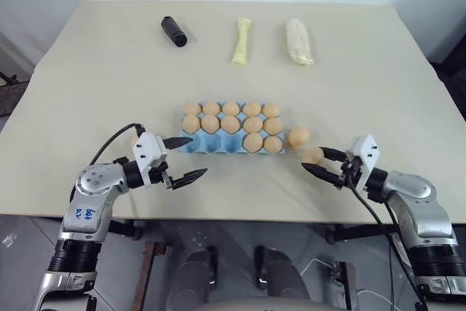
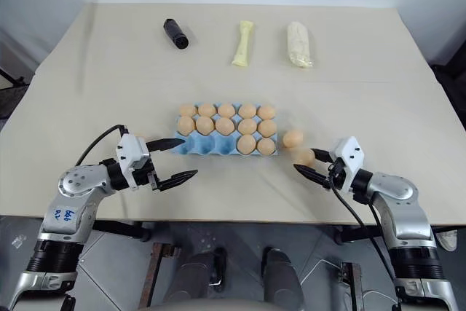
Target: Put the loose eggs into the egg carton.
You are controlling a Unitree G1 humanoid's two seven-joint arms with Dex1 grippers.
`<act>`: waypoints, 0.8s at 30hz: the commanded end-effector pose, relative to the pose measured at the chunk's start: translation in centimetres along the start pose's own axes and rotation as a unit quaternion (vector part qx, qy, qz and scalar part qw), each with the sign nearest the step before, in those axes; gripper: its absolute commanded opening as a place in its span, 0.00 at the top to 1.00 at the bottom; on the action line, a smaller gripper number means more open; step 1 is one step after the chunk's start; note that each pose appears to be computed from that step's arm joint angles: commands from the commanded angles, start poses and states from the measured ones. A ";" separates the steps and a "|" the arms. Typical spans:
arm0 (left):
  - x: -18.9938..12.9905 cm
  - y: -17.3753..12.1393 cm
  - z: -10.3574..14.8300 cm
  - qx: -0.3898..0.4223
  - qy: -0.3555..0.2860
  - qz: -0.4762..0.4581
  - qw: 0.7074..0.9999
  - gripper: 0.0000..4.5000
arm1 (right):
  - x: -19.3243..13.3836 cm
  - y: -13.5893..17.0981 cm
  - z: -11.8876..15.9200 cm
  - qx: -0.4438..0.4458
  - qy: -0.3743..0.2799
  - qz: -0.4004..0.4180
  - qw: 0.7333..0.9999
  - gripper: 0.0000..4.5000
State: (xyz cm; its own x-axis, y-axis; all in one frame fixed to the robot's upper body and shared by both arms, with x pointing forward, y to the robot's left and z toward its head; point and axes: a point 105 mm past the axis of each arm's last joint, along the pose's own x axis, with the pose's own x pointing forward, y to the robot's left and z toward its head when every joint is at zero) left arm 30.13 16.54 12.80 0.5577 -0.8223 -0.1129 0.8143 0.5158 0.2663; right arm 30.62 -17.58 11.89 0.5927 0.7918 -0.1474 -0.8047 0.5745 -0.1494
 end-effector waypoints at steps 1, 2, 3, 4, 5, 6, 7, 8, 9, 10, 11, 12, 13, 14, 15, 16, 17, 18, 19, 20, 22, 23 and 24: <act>-1.7 1.1 0.5 0.000 -0.010 0.041 0.999 0.00 | 2.6 2.5 4.8 -0.008 -0.070 0.070 0.995 0.48; -2.2 1.2 0.1 -0.005 -0.006 0.052 0.999 0.00 | 3.3 3.0 5.5 -0.010 -0.075 0.082 0.994 0.48; -2.6 1.4 -0.3 -0.009 -0.001 0.062 0.998 0.00 | 4.1 3.3 5.9 -0.014 -0.074 0.092 0.993 0.48; -3.0 1.5 -0.6 -0.012 0.001 0.068 0.998 0.00 | 4.9 3.6 6.3 -0.021 -0.071 0.100 0.992 0.48; -3.2 1.5 -0.7 -0.015 0.002 0.074 0.997 0.00 | 5.7 3.9 6.5 -0.029 -0.067 0.108 0.991 0.48; -3.4 1.5 -0.7 -0.017 0.000 0.078 0.997 0.00 | 6.5 4.2 6.9 -0.036 -0.068 0.116 0.990 0.48; -3.5 1.5 -0.7 -0.020 -0.003 0.083 0.996 0.00 | 7.3 4.4 7.3 -0.037 -0.070 0.120 0.990 0.48; -3.5 1.5 -0.6 -0.022 -0.006 0.087 0.996 0.00 | 8.2 4.5 7.6 -0.037 -0.070 0.122 0.989 0.48; -3.6 1.5 -0.5 -0.023 -0.008 0.090 0.996 0.00 | 9.0 4.6 7.8 -0.041 -0.070 0.125 0.989 0.48; -3.6 1.4 -0.5 -0.025 -0.009 0.093 0.995 0.00 | 9.9 4.6 7.8 -0.045 -0.065 0.126 0.989 0.48; -3.6 1.3 -0.5 -0.025 -0.010 0.095 0.995 0.00 | 10.6 4.6 7.8 -0.048 -0.061 0.126 0.989 0.48; -3.7 1.3 -0.5 -0.026 -0.010 0.096 0.995 0.00 | 11.2 4.6 7.8 -0.051 -0.059 0.126 0.989 0.48; -3.7 1.2 -0.5 -0.026 -0.010 0.097 0.995 0.00 | 11.7 4.5 7.7 -0.052 -0.057 0.125 0.989 0.48; -3.7 1.1 -0.5 -0.026 -0.010 0.098 0.995 0.00 | 12.1 4.5 7.7 -0.053 -0.055 0.126 0.989 0.48; -3.8 1.1 -0.5 -0.026 -0.010 0.099 0.995 0.00 | 12.6 4.6 7.7 -0.057 -0.053 0.127 0.989 0.48; -3.9 1.0 -0.5 -0.026 -0.010 0.102 0.994 0.00 | 13.1 4.9 7.6 -0.059 -0.050 0.132 0.988 0.48; -4.0 1.0 -0.5 -0.026 -0.009 0.106 0.994 0.00 | 13.6 5.1 7.6 -0.061 -0.048 0.137 0.987 0.40; -4.1 1.1 -0.5 -0.026 -0.009 0.109 0.994 0.00 | 13.9 5.3 7.5 -0.061 -0.046 0.141 0.987 0.33; -4.2 1.1 -0.4 -0.026 -0.009 0.111 0.993 0.00 | 14.0 5.5 7.4 -0.064 -0.044 0.147 0.986 0.27; -4.2 1.1 -0.4 -0.025 -0.009 0.112 0.993 0.00 | 14.1 5.7 7.3 -0.066 -0.043 0.151 0.985 0.19; -4.2 1.0 -0.3 -0.024 -0.010 0.112 0.993 0.00 | 13.5 5.8 7.6 -0.072 -0.052 0.158 0.983 0.04; -4.2 1.0 -0.3 -0.024 -0.010 0.111 0.993 0.00 | 13.1 5.8 7.8 -0.074 -0.058 0.159 0.983 0.01; -4.0 0.9 -0.1 -0.023 -0.011 0.108 0.994 0.00 | 12.3 5.6 8.3 -0.076 -0.074 0.157 0.982 0.01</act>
State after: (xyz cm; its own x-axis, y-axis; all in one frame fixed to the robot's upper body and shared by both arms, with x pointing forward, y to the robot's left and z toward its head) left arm 28.96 20.47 12.18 0.7199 -0.6901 -0.0746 0.6873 0.6936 0.2156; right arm 33.80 -2.42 15.20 0.3134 0.9390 -0.1417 -0.9362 0.2805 -0.2116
